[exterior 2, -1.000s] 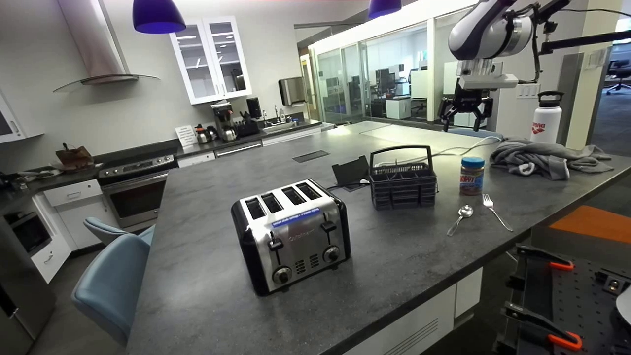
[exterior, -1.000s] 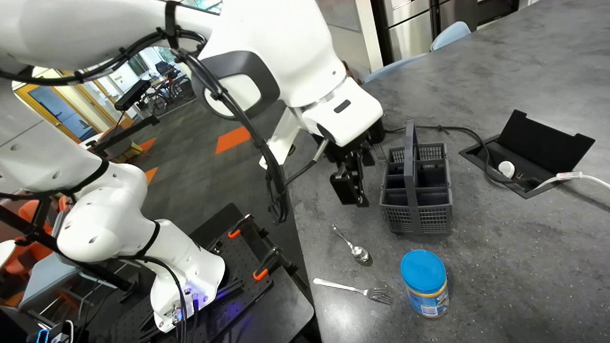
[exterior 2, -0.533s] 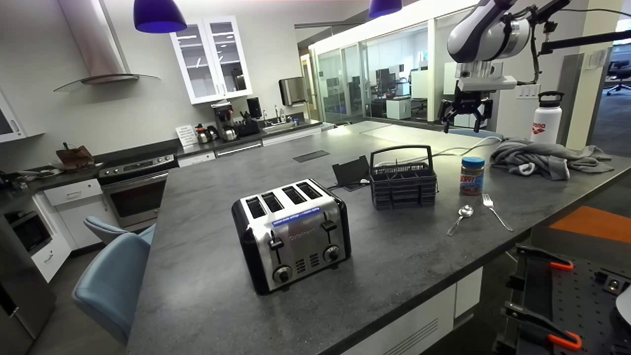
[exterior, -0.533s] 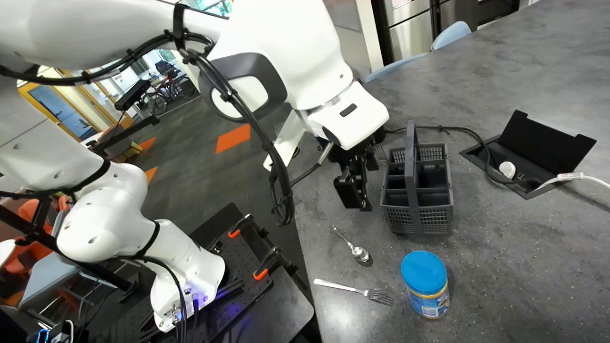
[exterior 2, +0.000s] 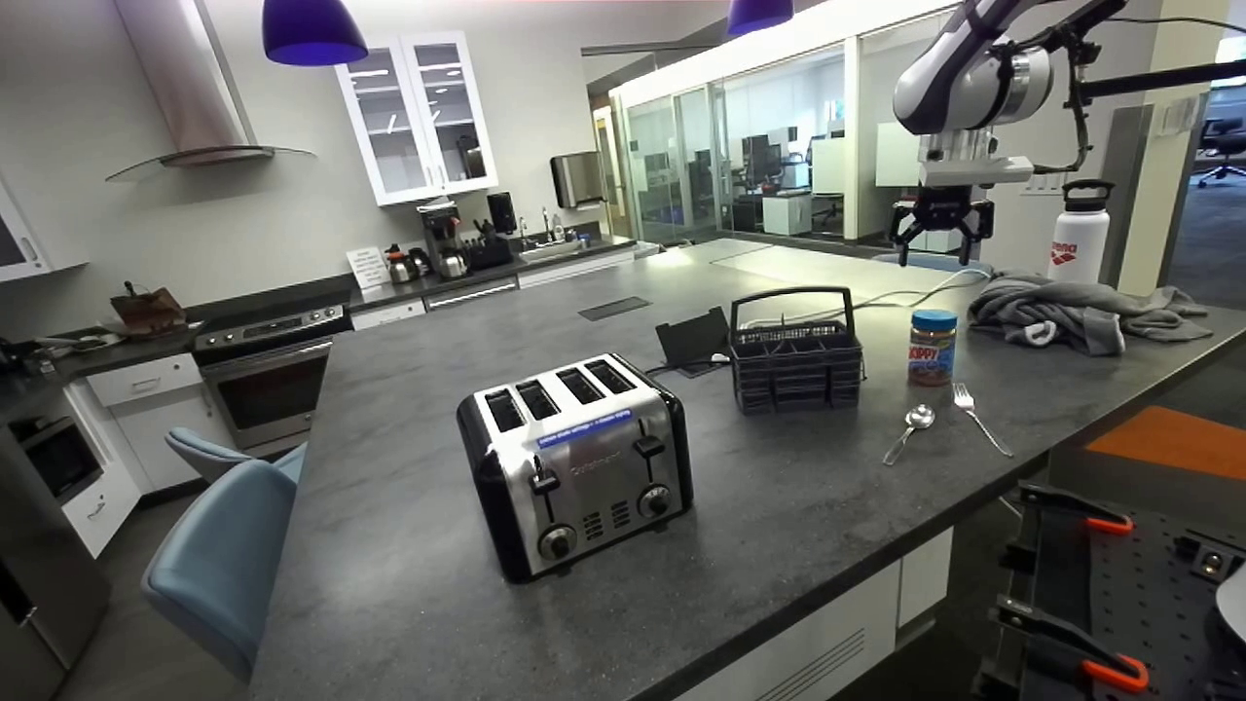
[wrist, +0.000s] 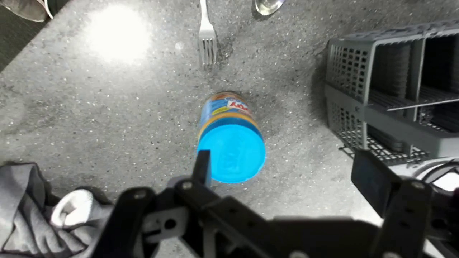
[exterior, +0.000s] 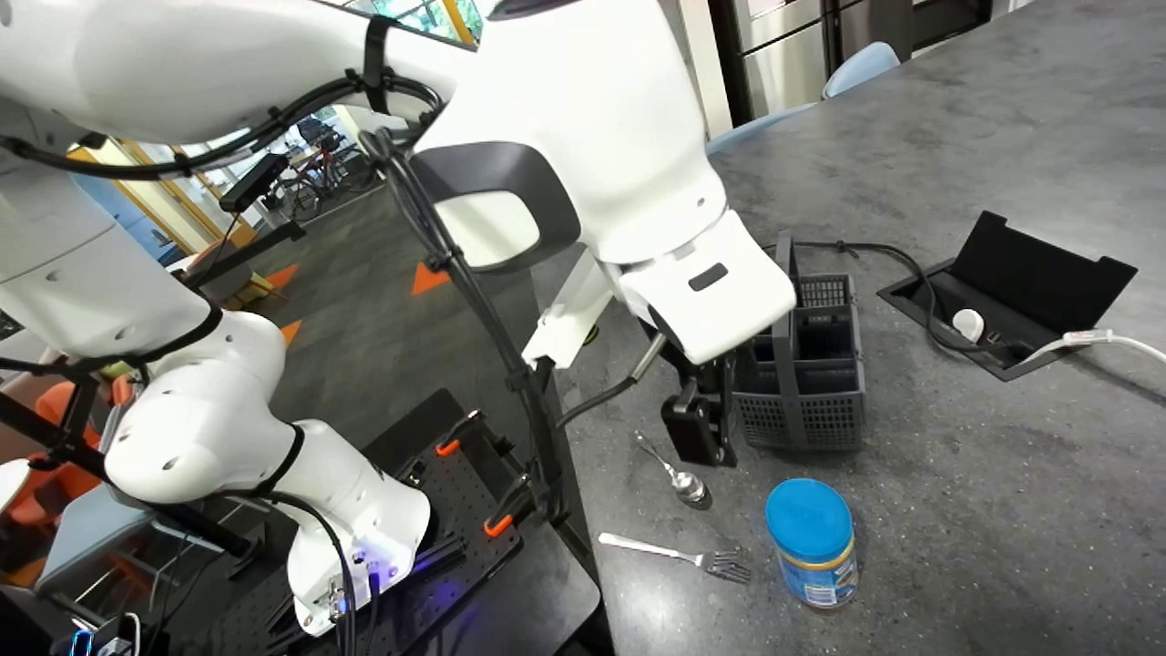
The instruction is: Put the blue lid on the counter top
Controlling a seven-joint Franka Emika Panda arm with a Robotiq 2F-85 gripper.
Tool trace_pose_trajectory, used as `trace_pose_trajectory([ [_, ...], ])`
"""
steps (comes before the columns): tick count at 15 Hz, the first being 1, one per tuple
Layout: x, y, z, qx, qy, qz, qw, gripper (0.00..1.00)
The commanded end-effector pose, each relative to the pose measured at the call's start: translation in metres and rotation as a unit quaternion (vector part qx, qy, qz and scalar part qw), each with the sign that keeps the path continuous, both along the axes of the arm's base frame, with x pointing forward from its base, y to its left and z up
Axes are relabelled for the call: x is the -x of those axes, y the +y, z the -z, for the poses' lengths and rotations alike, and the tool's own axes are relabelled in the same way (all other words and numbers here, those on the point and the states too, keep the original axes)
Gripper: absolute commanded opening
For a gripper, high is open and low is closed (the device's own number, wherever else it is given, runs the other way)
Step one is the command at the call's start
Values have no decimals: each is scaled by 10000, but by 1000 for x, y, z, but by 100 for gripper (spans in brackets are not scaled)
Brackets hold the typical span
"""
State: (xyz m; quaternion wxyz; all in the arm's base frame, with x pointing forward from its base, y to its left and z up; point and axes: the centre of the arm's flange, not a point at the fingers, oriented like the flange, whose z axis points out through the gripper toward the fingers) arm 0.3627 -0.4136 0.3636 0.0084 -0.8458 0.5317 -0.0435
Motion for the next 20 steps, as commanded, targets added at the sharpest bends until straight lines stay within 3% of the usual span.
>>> trace_pose_trajectory([
  [1, 8, -49, 9, -199, 44, 318, 9993, 100],
  [9, 11, -86, 52, -597, 225, 451, 9969, 100],
  [20, -8, -83, 88, -721, 556, 364, 9952, 100],
])
